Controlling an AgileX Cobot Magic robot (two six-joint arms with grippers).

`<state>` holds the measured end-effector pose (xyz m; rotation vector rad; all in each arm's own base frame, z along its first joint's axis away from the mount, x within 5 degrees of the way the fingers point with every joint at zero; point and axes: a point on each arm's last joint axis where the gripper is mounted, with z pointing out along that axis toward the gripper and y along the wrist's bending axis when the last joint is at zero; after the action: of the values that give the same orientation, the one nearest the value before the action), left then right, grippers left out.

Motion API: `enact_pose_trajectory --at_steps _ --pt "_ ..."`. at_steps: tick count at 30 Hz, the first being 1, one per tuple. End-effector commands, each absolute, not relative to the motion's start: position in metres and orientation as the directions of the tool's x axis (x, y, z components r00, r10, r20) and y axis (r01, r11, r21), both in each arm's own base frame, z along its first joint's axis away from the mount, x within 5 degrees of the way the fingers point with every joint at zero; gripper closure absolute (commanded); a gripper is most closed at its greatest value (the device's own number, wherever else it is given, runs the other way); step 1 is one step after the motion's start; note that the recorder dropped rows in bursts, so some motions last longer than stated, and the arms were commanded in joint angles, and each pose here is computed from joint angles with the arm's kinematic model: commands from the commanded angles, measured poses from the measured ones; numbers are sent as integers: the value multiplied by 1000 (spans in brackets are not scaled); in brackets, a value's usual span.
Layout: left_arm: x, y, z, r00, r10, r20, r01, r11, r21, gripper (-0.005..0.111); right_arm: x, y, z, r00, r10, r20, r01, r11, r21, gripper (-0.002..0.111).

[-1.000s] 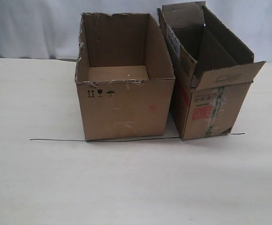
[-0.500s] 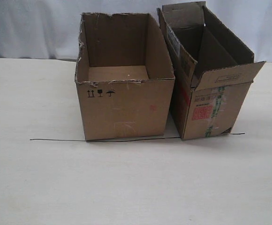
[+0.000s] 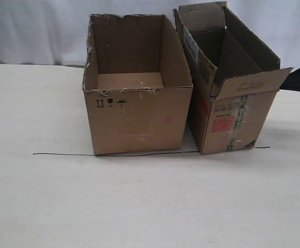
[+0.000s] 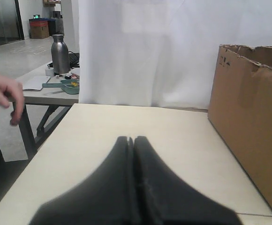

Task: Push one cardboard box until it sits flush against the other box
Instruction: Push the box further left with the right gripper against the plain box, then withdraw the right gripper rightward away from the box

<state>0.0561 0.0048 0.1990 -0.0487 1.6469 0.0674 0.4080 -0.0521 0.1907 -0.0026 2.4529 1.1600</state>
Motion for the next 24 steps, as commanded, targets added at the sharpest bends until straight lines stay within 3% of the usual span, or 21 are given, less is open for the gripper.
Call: enact_pose_trajectory --at_steps 1,12,24 --pt "56 4 200 -62 10 -998 -65 998 15 107 410 -34 183 -924 145 -355 -186 640 746 103" --pt "56 4 200 -62 10 -998 -65 998 15 107 416 5 164 -950 105 -294 -180 585 791 103" --pt "56 4 200 -62 10 -998 -65 998 15 107 428 -1 158 -918 208 -338 -135 638 758 103"
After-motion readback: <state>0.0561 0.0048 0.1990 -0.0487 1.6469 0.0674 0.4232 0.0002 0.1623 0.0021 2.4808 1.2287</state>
